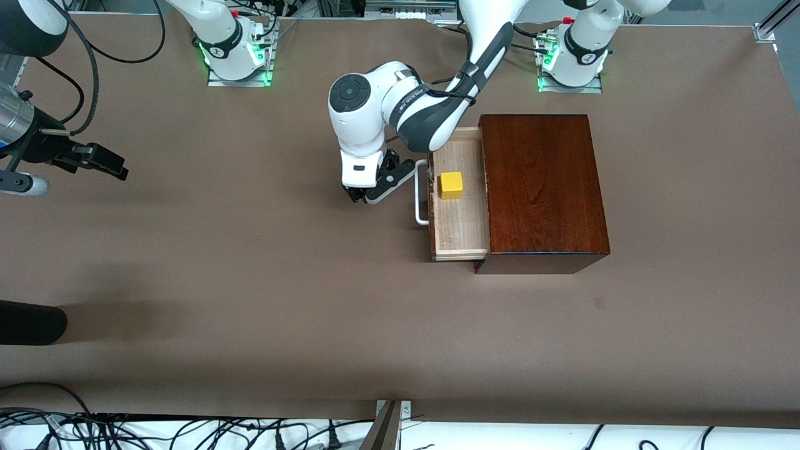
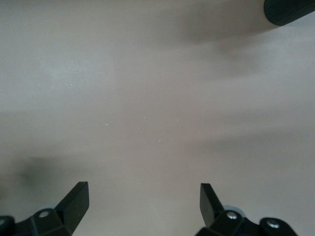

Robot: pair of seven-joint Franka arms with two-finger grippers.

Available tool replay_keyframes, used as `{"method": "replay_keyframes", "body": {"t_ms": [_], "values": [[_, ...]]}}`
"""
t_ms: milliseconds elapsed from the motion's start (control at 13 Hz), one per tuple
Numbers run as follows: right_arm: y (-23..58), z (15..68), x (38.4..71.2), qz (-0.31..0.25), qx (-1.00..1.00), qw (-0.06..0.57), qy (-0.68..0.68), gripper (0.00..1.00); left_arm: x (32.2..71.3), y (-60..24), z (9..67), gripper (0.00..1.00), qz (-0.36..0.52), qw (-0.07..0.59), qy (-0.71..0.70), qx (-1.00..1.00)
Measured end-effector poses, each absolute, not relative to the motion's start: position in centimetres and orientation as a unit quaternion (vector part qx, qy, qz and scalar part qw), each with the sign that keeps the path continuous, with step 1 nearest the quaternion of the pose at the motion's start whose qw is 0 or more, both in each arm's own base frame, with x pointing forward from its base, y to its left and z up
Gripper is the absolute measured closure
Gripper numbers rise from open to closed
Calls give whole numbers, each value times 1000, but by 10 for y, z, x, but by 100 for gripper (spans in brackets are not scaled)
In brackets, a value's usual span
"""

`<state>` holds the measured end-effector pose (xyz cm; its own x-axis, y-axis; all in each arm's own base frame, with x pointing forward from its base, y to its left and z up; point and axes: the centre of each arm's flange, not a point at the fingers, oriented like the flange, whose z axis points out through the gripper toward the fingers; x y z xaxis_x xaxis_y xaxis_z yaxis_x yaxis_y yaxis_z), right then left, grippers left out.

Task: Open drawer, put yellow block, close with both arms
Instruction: 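Reach the left gripper to the drawer front while the right gripper retracts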

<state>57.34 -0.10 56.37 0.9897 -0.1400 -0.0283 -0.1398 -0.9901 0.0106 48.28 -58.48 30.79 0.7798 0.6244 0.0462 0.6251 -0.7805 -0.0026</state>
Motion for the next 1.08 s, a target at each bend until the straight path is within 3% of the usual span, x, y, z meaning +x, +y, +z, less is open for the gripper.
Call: {"method": "replay_keyframes", "body": {"t_ms": [462, 1077], "values": [[-2, 566, 574, -12, 998, 14, -68, 0, 501, -560, 285, 98, -19, 33, -287, -957], [-3, 573, 574, -4, 998, 14, -69, 0, 520, -527, 283, 99, -14, 49, -311, -949]]}}
